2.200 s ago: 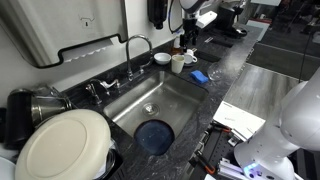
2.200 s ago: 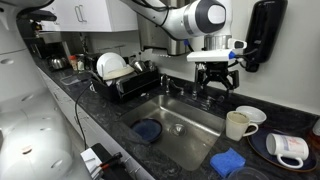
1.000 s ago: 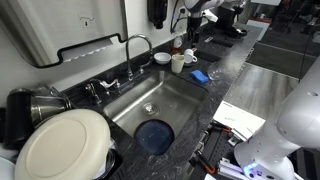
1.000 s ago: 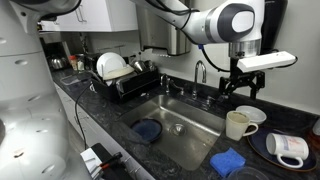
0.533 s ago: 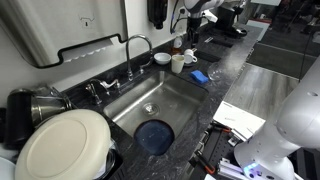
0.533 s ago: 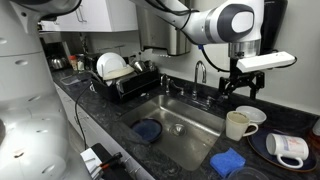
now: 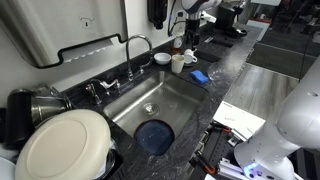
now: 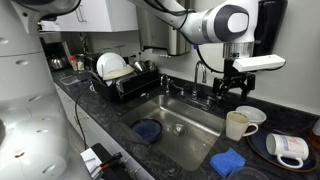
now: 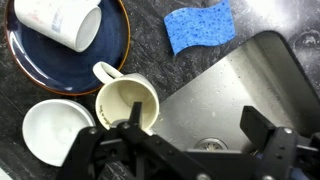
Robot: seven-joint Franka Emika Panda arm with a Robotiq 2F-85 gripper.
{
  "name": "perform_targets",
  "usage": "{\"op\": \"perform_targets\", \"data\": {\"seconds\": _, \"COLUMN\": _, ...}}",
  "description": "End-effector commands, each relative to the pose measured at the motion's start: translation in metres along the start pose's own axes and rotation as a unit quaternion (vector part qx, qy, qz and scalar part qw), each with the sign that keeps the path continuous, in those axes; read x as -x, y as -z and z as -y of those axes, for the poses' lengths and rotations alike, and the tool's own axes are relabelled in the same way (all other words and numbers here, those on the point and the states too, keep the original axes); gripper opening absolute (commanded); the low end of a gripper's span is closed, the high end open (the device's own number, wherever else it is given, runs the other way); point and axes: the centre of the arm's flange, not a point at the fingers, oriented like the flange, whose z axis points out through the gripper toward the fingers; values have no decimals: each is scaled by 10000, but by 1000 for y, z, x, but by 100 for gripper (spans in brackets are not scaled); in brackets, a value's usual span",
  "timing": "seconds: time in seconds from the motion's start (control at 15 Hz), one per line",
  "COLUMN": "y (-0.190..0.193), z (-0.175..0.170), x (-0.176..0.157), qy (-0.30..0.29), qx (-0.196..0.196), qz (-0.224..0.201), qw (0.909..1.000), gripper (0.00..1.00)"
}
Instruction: Pick up the white mug from the counter and put it inside the sink
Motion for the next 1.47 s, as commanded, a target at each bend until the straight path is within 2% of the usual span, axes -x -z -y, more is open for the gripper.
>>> {"op": "perform_targets", "data": {"seconds": 0.0, "y": -2, "z": -12, "x": 3, "qy": 310, "qx": -75, "qz": 172, "qw": 9993, "gripper": 100}}
{"op": "perform_targets", "data": {"seconds": 0.27, "y": -8, "z": -40, "x": 20, "qy": 927, "qx": 220, "qz": -94, "qw": 9954, "gripper": 100}}
{"op": "perform_targets", "data": {"seconds": 0.4, "y": -17, "z": -55, "x": 33, "qy": 1269, "qx": 226, "qz": -307, "qw": 9912, "gripper": 100}}
{"op": "perform_targets", "data": {"seconds": 0.8, "y": -46, "z": -87, "x": 62, "qy": 2217, "qx": 281, "qz": -727, "qw": 9720, "gripper": 100}}
{"op": "perform_targets", "data": {"seconds": 1.13, "y": -60, "z": -97, "x": 56, "qy": 2360, "qx": 399, "qz": -1057, "qw": 9652, "gripper": 100}}
{"op": "perform_targets", "data": {"seconds": 1.27, "y": -68, "z": -97, "x": 49, "qy": 2334, "qx": 405, "qz": -1111, "qw": 9652, "gripper": 100}}
{"op": "perform_targets", "data": {"seconds": 1.4, "y": -78, "z": -98, "x": 45, "qy": 2258, "qx": 497, "qz": -976, "qw": 9680, "gripper": 100}}
